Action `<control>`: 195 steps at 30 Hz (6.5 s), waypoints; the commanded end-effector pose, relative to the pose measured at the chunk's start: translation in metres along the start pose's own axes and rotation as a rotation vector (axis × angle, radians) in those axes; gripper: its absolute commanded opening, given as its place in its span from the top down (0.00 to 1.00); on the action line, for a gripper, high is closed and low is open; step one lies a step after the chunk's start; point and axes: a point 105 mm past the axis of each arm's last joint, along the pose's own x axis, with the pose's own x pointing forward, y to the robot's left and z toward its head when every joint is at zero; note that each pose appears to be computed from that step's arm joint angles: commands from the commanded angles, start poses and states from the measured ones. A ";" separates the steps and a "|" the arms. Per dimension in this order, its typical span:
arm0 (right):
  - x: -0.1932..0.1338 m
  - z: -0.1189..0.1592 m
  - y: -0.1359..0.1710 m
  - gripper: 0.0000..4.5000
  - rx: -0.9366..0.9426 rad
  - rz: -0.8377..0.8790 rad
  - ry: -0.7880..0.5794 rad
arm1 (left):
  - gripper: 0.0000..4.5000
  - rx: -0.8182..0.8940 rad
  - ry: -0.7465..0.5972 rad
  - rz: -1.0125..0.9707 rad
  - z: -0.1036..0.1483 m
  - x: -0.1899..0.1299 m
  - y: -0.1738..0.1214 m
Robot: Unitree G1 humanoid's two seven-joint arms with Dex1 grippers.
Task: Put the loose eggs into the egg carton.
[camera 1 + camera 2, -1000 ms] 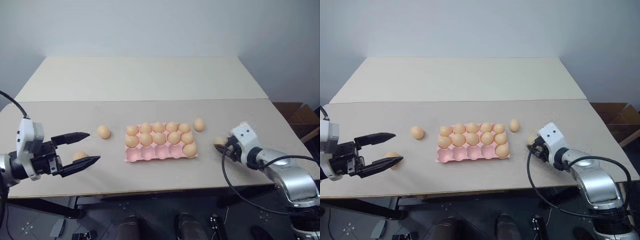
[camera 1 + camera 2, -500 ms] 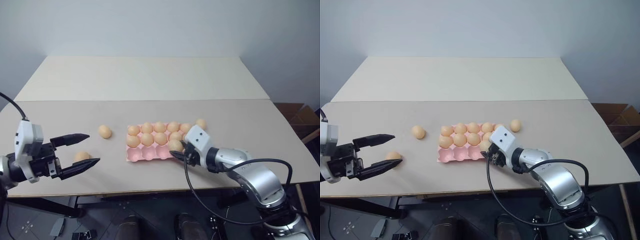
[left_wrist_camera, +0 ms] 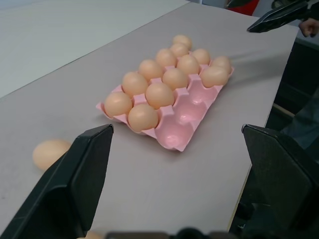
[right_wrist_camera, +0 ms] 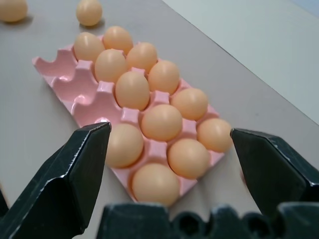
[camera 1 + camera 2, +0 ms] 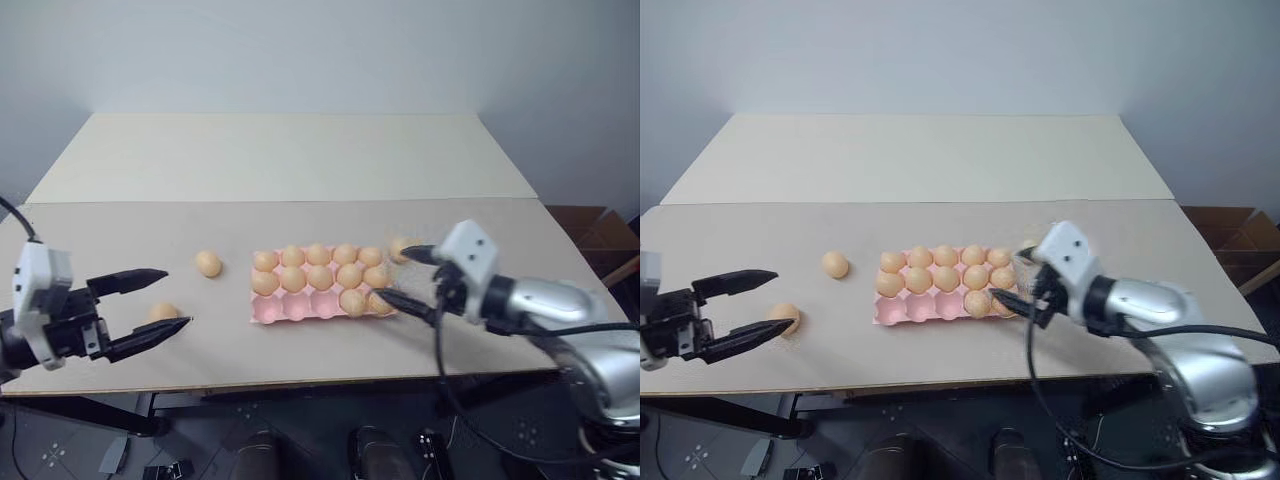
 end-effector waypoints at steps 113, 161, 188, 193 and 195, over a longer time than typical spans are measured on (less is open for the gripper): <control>-0.024 -0.001 0.003 0.01 -0.132 0.207 -0.126 | 0.00 -0.283 0.164 0.384 -0.088 -0.013 0.031; -0.011 0.019 0.009 0.00 -0.148 0.128 -0.211 | 0.11 0.078 0.037 -0.168 -0.013 0.164 -0.024; -0.014 0.010 0.003 0.00 -0.128 0.190 -0.194 | 0.01 -0.049 0.087 0.331 -0.033 -0.012 0.031; -0.014 0.013 0.003 0.00 -0.137 0.192 -0.200 | 0.01 -0.124 0.083 0.437 -0.039 0.021 0.049; -0.013 0.014 0.004 0.00 -0.142 0.190 -0.204 | 0.01 -0.174 0.078 0.484 -0.040 0.043 0.058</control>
